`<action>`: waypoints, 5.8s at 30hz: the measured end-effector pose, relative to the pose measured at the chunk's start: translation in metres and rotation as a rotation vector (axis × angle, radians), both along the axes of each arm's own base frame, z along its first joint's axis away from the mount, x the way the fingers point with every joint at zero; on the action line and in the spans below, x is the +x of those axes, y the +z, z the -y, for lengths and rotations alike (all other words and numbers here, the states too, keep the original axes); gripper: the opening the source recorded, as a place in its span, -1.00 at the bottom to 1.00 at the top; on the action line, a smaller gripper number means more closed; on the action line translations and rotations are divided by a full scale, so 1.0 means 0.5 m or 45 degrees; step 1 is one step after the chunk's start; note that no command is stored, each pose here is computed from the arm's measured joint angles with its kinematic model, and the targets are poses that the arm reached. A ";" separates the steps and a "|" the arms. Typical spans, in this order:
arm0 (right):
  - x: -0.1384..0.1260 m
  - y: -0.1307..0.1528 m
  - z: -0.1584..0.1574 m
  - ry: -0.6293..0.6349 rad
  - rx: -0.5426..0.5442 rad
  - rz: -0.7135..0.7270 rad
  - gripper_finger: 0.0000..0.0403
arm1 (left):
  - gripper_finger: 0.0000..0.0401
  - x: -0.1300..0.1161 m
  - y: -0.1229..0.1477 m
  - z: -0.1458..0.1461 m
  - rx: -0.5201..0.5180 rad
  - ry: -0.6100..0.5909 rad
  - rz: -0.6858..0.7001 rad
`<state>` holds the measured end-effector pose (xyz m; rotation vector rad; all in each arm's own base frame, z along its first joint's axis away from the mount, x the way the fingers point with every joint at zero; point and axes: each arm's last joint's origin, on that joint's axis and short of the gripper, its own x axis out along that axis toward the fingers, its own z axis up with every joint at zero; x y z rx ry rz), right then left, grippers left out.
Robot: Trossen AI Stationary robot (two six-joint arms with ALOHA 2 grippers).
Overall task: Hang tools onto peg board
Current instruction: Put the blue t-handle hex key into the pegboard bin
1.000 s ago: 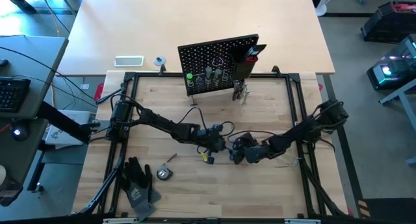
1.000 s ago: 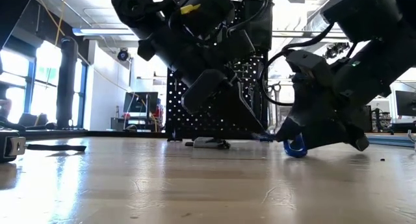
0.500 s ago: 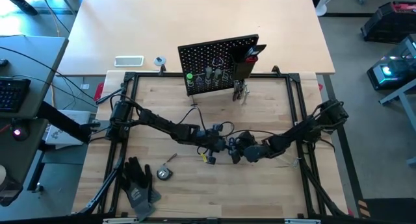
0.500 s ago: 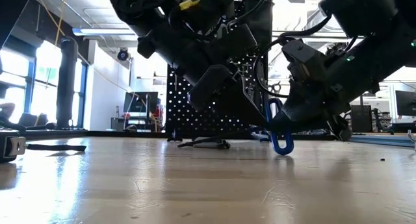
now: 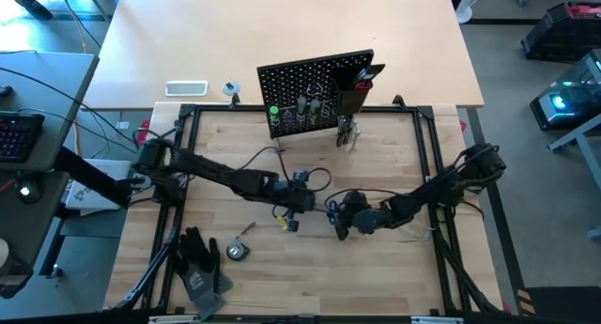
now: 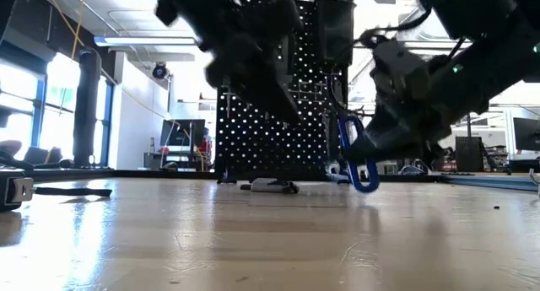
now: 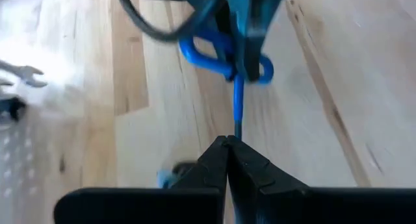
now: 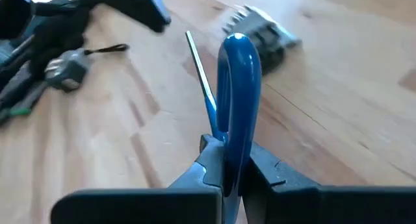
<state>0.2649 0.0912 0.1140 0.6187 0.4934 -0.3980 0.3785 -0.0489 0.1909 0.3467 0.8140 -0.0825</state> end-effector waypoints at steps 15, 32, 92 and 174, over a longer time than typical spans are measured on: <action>-0.066 0.161 0.032 0.113 -0.270 0.099 -0.93 | -0.99 -0.113 0.076 0.057 0.097 0.107 -0.225; -0.150 0.494 0.084 0.095 -0.867 -0.004 -0.93 | -0.99 -0.126 0.075 0.093 0.100 0.075 -0.236; 0.044 0.561 -0.007 0.780 -0.975 -0.727 -0.93 | -0.16 -0.055 0.218 -0.009 -0.220 0.042 0.571; -0.053 0.699 -0.092 0.595 -1.195 -0.058 -0.15 | -1.00 -0.034 0.296 -0.013 -0.049 -0.331 1.151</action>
